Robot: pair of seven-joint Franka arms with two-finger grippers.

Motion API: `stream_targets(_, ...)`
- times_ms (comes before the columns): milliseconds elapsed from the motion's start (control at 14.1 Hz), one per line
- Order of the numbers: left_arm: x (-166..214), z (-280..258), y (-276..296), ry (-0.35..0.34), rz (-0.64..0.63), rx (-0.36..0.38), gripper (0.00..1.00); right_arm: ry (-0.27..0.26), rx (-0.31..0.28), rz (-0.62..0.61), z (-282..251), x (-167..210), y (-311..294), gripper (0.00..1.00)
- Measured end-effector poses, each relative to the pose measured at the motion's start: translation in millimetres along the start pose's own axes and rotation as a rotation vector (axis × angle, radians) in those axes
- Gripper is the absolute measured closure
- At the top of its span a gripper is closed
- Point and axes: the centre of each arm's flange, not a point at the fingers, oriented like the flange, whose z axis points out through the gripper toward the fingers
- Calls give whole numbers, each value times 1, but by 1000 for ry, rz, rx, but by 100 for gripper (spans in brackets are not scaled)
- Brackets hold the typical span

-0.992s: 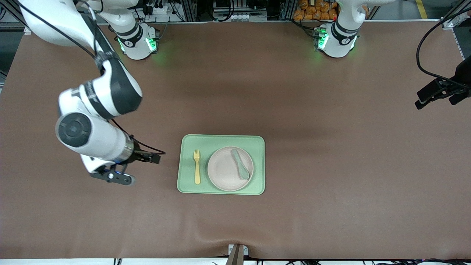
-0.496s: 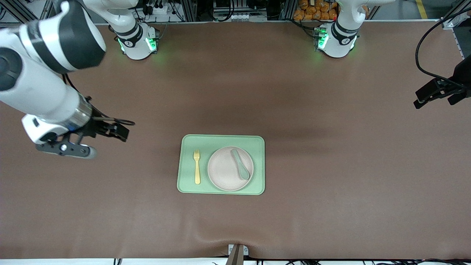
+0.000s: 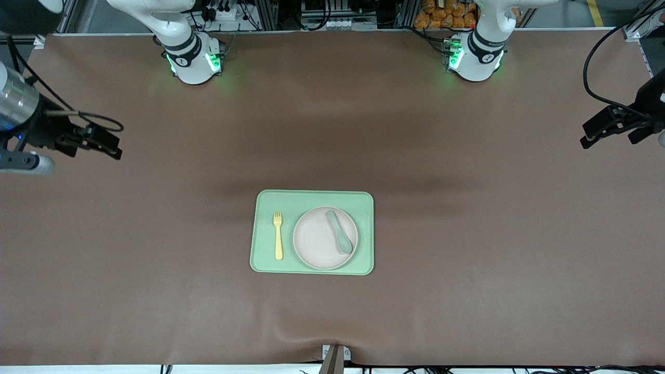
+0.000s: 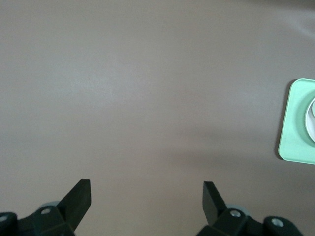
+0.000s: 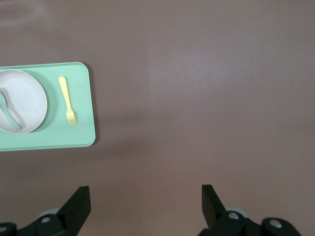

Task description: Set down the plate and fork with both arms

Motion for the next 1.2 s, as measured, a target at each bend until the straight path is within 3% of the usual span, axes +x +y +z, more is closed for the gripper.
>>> stream_targets(354, -5, -5, 3, 5, 7, -1, 0, -16, -10, -10, 11, -12, -2, 0)
stream_targets(638, -9, -11, 10, 12, 22, -3, 0, 24, -2, -60, 15, -6, -1, 0)
stream_targets(921, -15, -9, 30, -13, 58, -1, 0, 53, 2, -76, 15, -2, 4, 0)
stream_targets(1205, -23, -5, 42, -62, 117, 6, 0, 43, 1, -124, 20, 3, 35, 0)
